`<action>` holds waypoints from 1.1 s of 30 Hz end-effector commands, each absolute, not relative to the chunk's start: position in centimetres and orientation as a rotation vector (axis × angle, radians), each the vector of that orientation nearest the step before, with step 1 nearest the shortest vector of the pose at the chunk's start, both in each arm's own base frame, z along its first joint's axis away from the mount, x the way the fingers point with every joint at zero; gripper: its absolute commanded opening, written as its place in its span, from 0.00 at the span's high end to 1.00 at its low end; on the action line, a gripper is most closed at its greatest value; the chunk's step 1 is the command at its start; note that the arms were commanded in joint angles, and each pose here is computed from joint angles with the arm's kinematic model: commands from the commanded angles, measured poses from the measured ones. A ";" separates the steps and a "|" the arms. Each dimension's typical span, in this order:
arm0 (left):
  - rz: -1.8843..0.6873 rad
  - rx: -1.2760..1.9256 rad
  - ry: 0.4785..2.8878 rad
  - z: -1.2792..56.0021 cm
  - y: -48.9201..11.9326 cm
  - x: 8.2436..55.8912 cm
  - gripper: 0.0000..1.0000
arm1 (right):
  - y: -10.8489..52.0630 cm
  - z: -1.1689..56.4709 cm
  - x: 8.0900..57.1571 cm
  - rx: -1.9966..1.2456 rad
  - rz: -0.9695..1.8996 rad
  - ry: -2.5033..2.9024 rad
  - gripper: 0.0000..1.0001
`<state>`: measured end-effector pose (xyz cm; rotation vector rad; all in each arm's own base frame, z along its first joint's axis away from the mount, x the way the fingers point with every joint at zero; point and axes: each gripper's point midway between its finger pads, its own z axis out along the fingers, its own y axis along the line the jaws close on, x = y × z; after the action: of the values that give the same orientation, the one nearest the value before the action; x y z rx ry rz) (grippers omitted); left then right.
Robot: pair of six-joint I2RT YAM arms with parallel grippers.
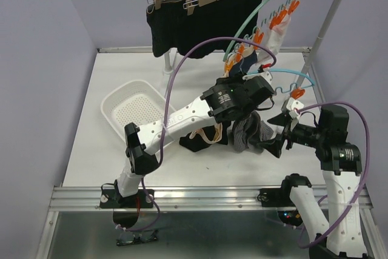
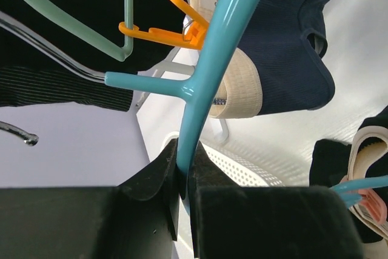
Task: Remove the underwear clipped to the hanger
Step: Remove the underwear from the hanger.
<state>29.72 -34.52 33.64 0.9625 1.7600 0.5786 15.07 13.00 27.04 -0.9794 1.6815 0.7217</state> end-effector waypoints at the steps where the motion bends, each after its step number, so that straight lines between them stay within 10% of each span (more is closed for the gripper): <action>1: 0.477 0.746 1.772 37.2 -33.5 30.1 1.00 | 12.6 27.9 17.1 -0.865 0.710 1.728 0.02; 33: 0.368 0.681 1.827 37.0 -34.4 30.8 1.00 | 14.1 29.7 24.2 -0.388 0.807 1.857 0.20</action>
<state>30.41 -34.83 33.14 0.8441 1.8607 0.4600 23.30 13.15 30.35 -0.3805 1.8449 0.8254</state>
